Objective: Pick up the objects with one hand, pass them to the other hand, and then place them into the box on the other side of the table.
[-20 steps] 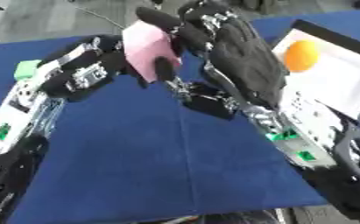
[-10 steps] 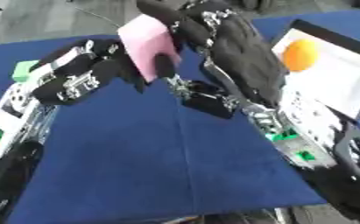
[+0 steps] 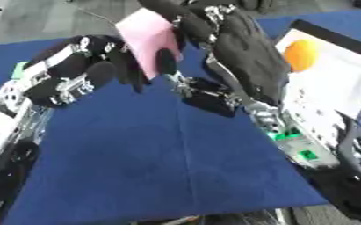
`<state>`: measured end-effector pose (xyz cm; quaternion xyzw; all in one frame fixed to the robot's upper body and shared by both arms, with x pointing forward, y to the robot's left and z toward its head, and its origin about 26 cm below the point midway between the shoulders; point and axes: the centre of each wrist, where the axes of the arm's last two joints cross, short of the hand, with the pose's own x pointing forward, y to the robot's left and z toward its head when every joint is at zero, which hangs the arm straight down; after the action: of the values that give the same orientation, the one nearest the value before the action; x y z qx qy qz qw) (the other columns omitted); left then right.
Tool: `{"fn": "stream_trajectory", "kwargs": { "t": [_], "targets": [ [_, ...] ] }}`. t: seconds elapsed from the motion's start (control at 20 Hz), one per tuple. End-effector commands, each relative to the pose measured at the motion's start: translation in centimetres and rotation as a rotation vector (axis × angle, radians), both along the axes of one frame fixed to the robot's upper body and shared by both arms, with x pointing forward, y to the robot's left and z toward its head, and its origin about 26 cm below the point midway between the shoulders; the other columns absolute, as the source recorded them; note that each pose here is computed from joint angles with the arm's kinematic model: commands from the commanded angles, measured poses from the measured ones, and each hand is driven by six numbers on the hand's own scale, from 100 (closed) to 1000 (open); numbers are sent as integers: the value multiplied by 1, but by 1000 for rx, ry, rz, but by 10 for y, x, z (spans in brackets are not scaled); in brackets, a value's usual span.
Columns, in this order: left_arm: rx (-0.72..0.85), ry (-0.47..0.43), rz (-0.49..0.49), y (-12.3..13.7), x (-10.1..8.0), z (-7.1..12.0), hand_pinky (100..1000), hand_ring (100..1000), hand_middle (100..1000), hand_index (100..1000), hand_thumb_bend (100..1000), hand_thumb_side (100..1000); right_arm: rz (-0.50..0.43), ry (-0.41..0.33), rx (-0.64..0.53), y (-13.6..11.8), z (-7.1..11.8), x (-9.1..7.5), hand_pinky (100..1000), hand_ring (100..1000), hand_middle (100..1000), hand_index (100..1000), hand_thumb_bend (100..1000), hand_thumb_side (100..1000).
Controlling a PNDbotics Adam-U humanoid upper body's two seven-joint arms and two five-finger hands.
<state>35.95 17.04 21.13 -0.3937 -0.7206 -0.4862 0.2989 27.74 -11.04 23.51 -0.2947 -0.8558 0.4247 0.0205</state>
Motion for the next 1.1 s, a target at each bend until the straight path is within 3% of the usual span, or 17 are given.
{"fn": "stream_trajectory", "kwargs": {
  "t": [0.05, 0.2, 0.5, 0.8, 1.1],
  "targets": [
    [-24, -108, -103, -19, -17, 25, 733, 547, 502, 545, 100, 443, 0, 4, -57, 4, -1, 2, 744, 646, 336, 942, 317, 100],
    [-24, -121, -108, -19, -18, 28, 733, 548, 502, 545, 100, 440, 0, -2, -98, 3, 0, 3, 753, 649, 335, 939, 332, 100],
    [-15, -156, -115, -19, -21, 32, 734, 552, 504, 546, 100, 417, 7, 22, -149, 4, 1, 3, 741, 641, 341, 945, 266, 100],
    [29, -169, -121, -24, -20, 23, 735, 553, 504, 545, 100, 418, 25, 89, -179, 4, -3, 2, 720, 632, 343, 966, 100, 100],
    [48, -163, -148, -30, -21, 17, 736, 554, 505, 546, 100, 426, 47, 124, -170, 4, -4, 1, 708, 624, 364, 990, 100, 100]
  ]
}}
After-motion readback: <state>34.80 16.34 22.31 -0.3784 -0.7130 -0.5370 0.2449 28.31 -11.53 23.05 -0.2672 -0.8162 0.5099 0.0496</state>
